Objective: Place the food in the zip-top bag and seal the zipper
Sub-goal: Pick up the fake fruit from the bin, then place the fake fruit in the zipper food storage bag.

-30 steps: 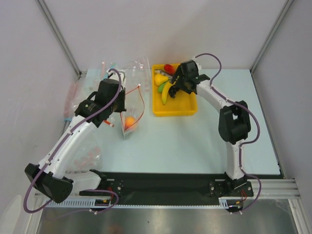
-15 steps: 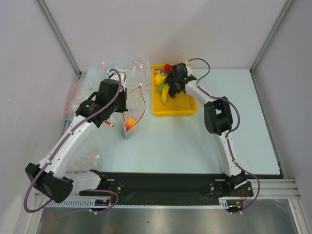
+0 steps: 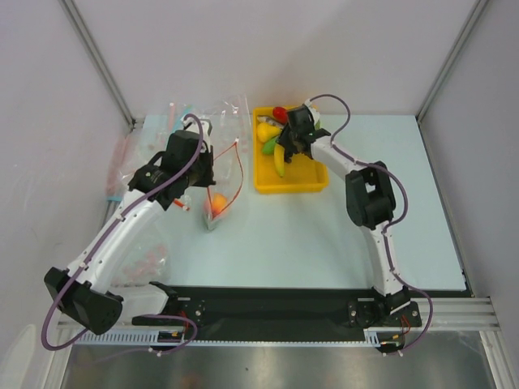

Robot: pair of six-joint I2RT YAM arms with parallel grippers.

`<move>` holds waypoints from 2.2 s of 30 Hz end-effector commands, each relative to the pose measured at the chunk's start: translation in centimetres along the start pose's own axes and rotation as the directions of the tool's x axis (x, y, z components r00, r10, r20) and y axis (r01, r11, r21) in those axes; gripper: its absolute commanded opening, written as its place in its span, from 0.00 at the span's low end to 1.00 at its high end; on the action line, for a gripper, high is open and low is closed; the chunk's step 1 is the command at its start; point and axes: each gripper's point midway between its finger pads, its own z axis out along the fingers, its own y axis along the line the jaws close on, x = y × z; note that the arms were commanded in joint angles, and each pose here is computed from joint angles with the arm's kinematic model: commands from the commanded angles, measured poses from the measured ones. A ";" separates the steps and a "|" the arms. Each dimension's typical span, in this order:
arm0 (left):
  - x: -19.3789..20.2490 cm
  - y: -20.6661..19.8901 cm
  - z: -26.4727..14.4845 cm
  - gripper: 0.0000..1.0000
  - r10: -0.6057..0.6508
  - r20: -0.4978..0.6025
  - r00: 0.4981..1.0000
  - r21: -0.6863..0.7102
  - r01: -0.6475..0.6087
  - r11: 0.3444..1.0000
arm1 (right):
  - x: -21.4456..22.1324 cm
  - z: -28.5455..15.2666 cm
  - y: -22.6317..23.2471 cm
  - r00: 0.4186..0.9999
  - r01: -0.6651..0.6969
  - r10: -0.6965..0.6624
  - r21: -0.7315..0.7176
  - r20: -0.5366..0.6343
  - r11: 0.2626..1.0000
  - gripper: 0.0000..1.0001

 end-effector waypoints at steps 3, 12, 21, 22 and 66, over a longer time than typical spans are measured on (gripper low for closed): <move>-3.0 -2.3 -0.6 0.00 -0.053 0.053 0.997 0.095 0.047 0.994 | -7.0 -10.7 7.4 0.980 0.106 -0.058 -0.252 0.189 0.962 0.36; -4.4 -5.1 0.2 0.00 -0.117 0.015 0.993 0.197 0.112 0.974 | -9.1 -25.8 14.1 0.965 0.197 -0.041 -0.613 0.259 0.765 0.33; -5.0 -6.8 0.4 0.00 -0.148 -0.009 0.989 0.272 0.145 0.951 | -5.7 -36.5 17.4 0.977 0.201 -0.031 -0.857 0.212 0.474 0.33; -5.0 -7.0 0.4 0.00 -0.154 -0.013 0.988 0.277 0.151 0.949 | -5.3 -36.9 17.5 0.982 0.177 -0.025 -0.873 0.186 0.455 0.33; -8.9 -6.9 -1.7 0.00 -0.285 0.020 0.958 0.394 0.255 0.883 | 8.1 -32.8 14.5 0.986 0.091 -0.168 -0.885 0.014 0.457 0.73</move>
